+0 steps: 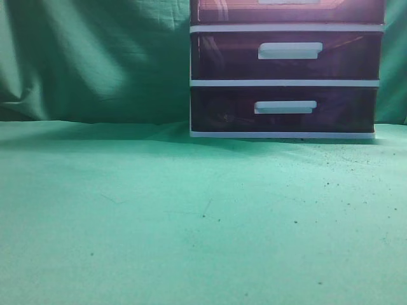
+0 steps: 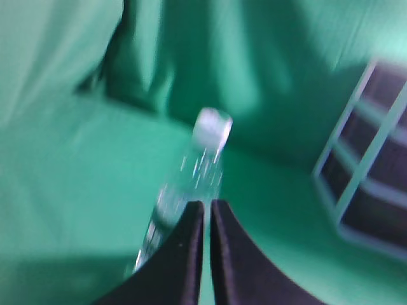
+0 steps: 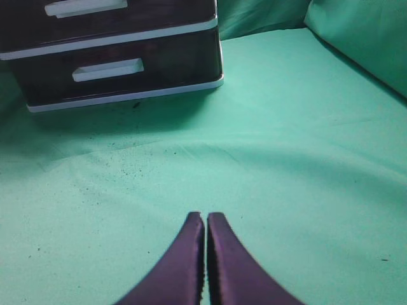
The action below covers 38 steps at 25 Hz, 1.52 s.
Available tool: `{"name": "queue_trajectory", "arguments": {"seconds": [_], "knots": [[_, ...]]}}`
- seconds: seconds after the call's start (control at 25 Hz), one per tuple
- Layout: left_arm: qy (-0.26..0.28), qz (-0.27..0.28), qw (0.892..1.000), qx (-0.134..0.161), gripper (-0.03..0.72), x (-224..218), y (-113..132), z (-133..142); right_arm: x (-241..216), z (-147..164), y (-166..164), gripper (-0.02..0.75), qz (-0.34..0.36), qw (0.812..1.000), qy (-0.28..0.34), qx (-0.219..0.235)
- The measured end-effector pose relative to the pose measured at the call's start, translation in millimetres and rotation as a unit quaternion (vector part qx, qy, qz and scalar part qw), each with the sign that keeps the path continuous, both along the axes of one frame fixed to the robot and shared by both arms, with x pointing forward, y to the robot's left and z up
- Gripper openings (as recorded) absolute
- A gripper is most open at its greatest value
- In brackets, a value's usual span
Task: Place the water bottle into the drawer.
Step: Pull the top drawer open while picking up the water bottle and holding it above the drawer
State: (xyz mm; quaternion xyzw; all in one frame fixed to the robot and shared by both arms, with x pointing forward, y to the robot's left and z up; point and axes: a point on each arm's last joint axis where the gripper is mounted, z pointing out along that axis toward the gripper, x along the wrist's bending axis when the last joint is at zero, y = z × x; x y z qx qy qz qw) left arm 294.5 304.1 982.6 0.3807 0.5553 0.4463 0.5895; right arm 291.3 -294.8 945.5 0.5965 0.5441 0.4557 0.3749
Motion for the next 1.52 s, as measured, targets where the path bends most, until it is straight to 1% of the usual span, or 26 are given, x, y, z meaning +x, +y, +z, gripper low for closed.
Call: {"name": "queue_trajectory", "arguments": {"seconds": [0.04,0.08,0.12,0.2,0.24,0.32,0.36,0.4,0.48,0.56,0.6,0.68,0.72,0.8,0.88,0.96,1.08,1.16,1.2,1.24,1.28,1.32,1.4,1.44,1.48,1.52], "knots": [[-0.029,0.001,1.0,0.006,0.0,-0.6,0.1,5.2,0.0,0.0,0.0,0.0,0.0,1.0,0.0,0.0],[-0.029,0.001,1.0,0.006,0.0,-0.6,0.1,5.2,0.0,0.0,0.0,0.0,0.0,1.0,0.0,0.0],[-0.099,0.004,0.995,0.022,0.0,-3.5,-0.1,17.9,0.0,0.0,0.0,0.0,0.0,1.0,0.0,0.0],[-0.162,0.006,0.986,0.043,0.0,-7.6,-0.9,28.9,0.0,0.0,0.0,0.0,0.0,1.0,0.0,0.0],[-0.194,0.007,0.98,0.051,0.0,-10.2,-1.3,34.3,0.0,0.0,0.0,0.0,0.0,1.0,0.0,0.0],[-0.238,0.009,0.969,0.061,0.0,-14.4,-2.2,41.4,0.0,0.0,0.0,0.0,0.0,1.0,0.0,0.0],[-0.241,0.009,0.968,0.064,0.0,-15.2,-2.4,45.1,0.0,0.0,0.0,0.0,0.0,1.0,0.0,0.0],[-0.226,0.008,0.972,0.069,0.0,-15.2,-2.8,50.2,0.0,0.0,0.0,0.0,0.0,1.0,0.0,0.0],[-0.168,0.004,0.984,0.061,0.0,-13.5,-2.5,64.3,0.0,0.0,0.0,0.0,0.0,1.0,0.0,0.0],[-0.091,0.006,0.995,0.047,0.0,-10.2,-0.8,79.1,0.0,0.0,0.0,0.0,0.0,1.0,0.0,0.0],[-0.048,0.009,0.998,0.045,0.0,-7.0,0.2,84.5,0.0,0.0,0.0,0.0,0.0,1.0,0.0,0.0],[0.034,0.015,0.998,0.049,0.0,0.3,2.2,92.1,0.0,0.0,0.0,0.0,0.0,1.0,0.0,0.0],[0.075,0.017,0.996,0.053,0.0,3.9,3.1,93.8,0.0,0.0,0.0,0.0,0.0,1.0,0.0,0.0],[0.139,0.017,0.988,0.064,0.0,14.2,4.3,99.8,0.0,0.0,0.0,0.0,0.0,1.0,0.0,0.0],[0.165,0.011,0.984,0.061,0.0,24.2,3.9,105.4,0.0,0.0,0.0,0.0,0.0,1.0,0.0,0.0],[0.177,0.005,0.983,0.051,0.0,32.6,3.3,108.7,0.0,0.0,0.0,0.0,0.0,1.0,0.0,0.0],[0.195,-0.004,0.98,0.031,0.0,40.1,1.8,105.9,0.0,0.0,0.0,0.0,0.0,1.0,0.0,0.0],[0.205,-0.009,0.978,0.028,0.0,43.7,1.2,104.3,0.0,0.0,0.0,0.0,0.0,1.0,0.0,0.0],[0.226,-0.017,0.974,0.027,0.0,50.3,0.3,101.8,0.0,0.0,0.0,0.0,0.0,1.0,0.0,0.0],[0.278,-0.035,0.959,0.047,0.0,63.0,-1.3,95.0,0.0,0.0,0.0,0.0,0.0,1.0,0.0,0.0],[0.305,-0.047,0.949,0.057,0.0,69.1,-2.4,91.1,0.0,0.0,0.0,0.0,0.0,1.0,0.0,0.0],[0.334,-0.057,0.939,0.06,0.0,78.3,-3.0,86.7,0.0,0.0,0.0,0.0,0.0,1.0,0.0,0.0],[0.368,-0.069,0.925,0.059,0.09,92.2,-3.9,82.5,0.0,0.0,0.0,0.0,0.0,1.0,0.0,0.0],[0.378,-0.072,0.921,0.055,0.136,98.3,-4.1,81.3,0.0,0.0,0.0,0.0,0.0,1.0,0.0,0.0],[0.387,-0.074,0.917,0.054,0.208,105.3,-4.0,80.4,0.0,0.0,0.0,0.0,0.0,1.0,0.0,0.0],[0.394,-0.075,0.915,0.056,0.298,112.1,-3.6,80.1,0.0,0.0,0.0,0.0,0.0,1.0,0.0,0.0]]}}
